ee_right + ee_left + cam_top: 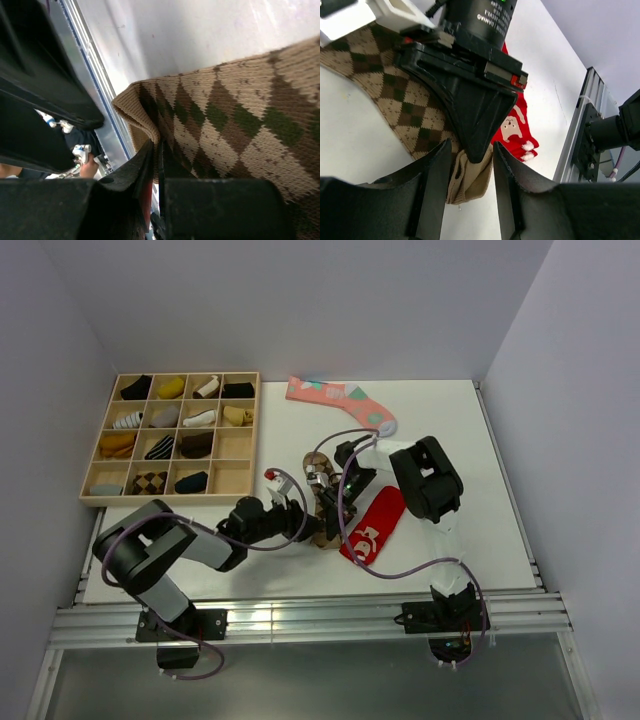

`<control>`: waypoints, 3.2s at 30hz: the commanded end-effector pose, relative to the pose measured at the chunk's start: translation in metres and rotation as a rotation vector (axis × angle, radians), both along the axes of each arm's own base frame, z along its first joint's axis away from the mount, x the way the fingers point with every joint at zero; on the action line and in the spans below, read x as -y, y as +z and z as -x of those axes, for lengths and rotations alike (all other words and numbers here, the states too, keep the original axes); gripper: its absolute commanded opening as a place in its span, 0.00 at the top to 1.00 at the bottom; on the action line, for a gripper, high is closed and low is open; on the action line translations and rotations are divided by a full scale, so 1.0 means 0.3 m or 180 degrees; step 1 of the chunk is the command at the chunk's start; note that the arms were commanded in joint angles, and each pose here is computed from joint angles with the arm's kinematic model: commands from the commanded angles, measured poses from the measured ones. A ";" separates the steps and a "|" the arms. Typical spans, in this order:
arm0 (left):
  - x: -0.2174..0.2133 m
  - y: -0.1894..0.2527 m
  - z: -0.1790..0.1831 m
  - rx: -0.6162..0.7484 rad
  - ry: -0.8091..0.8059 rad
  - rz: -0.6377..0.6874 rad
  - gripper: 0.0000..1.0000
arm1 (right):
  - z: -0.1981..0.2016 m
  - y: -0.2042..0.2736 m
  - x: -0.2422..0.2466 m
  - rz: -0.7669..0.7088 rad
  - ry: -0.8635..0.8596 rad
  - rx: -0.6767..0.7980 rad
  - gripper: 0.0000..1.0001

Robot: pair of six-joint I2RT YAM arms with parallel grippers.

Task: Roll the socks
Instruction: Adjust the sock at the center of the board, then move the sock to the center of the board.

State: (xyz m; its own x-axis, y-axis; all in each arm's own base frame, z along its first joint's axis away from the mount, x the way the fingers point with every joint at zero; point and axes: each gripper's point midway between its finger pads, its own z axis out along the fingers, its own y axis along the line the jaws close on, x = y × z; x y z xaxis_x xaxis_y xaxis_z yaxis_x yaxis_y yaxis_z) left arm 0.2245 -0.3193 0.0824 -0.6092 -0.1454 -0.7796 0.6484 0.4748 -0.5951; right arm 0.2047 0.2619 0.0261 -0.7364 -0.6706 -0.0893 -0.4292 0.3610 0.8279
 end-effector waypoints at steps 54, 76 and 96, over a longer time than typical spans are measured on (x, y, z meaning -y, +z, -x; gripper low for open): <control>0.089 -0.191 0.070 -0.0672 -0.0131 -0.0483 0.99 | -0.096 0.016 0.052 0.0034 -0.0156 0.0322 0.87; 0.029 -0.190 0.008 -0.1464 0.0626 -0.1115 0.99 | -0.164 0.025 0.318 0.0649 -0.0415 0.1584 0.66; 0.061 -0.195 0.047 -0.1756 0.0399 -0.1262 1.00 | -0.363 0.103 0.460 0.1068 -0.0736 0.2583 0.67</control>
